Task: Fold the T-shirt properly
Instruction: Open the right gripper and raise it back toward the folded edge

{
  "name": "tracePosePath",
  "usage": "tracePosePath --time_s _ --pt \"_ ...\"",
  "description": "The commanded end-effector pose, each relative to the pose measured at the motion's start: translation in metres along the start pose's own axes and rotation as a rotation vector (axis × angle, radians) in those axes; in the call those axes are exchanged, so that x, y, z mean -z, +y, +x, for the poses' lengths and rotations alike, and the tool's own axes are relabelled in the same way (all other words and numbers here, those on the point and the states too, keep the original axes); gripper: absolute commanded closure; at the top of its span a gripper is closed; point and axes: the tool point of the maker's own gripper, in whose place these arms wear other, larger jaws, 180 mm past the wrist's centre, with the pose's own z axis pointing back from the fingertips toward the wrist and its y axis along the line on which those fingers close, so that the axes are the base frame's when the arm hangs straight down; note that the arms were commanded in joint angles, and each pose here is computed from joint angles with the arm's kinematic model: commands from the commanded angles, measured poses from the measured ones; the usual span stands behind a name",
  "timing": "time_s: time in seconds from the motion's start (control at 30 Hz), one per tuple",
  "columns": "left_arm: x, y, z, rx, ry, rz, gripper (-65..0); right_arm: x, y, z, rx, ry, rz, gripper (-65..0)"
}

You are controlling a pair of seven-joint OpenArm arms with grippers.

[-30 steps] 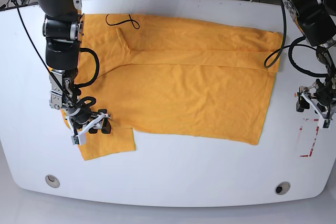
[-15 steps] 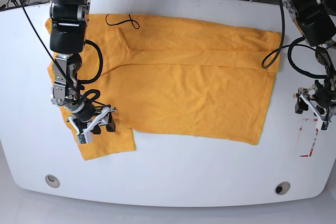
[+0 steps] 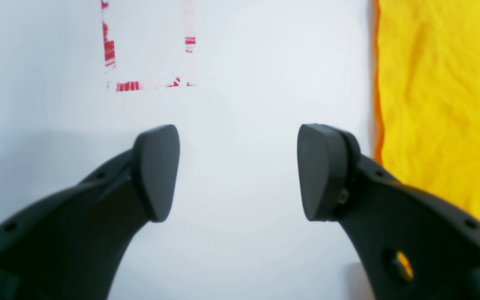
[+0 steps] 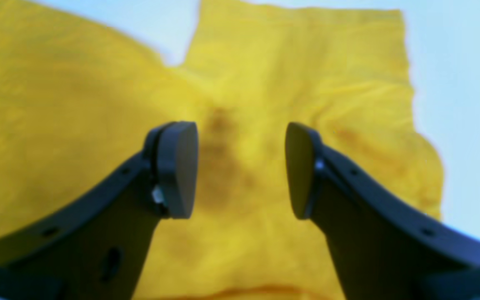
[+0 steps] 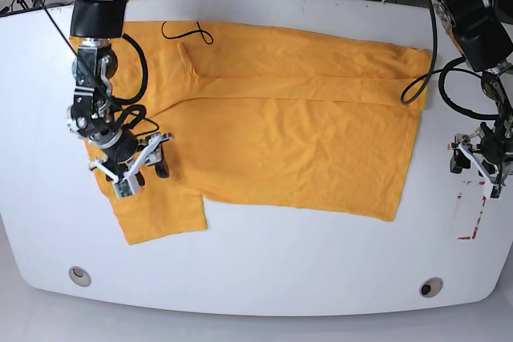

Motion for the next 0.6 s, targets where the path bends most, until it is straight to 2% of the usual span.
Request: tracePosePath --time_s 0.0,0.3,0.57 --pt "-0.004 0.003 0.023 0.018 -0.06 0.006 -41.2 -0.019 0.013 0.016 -0.036 -0.077 0.007 -32.7" --pt "0.002 -0.019 0.024 0.032 -0.062 -0.028 -41.3 -0.04 0.021 -0.003 -0.034 -0.053 -0.009 -32.8" --pt "0.005 -0.033 0.014 0.037 -0.037 -0.046 -41.3 -0.061 0.01 -0.028 0.026 -0.028 -0.062 -32.3"
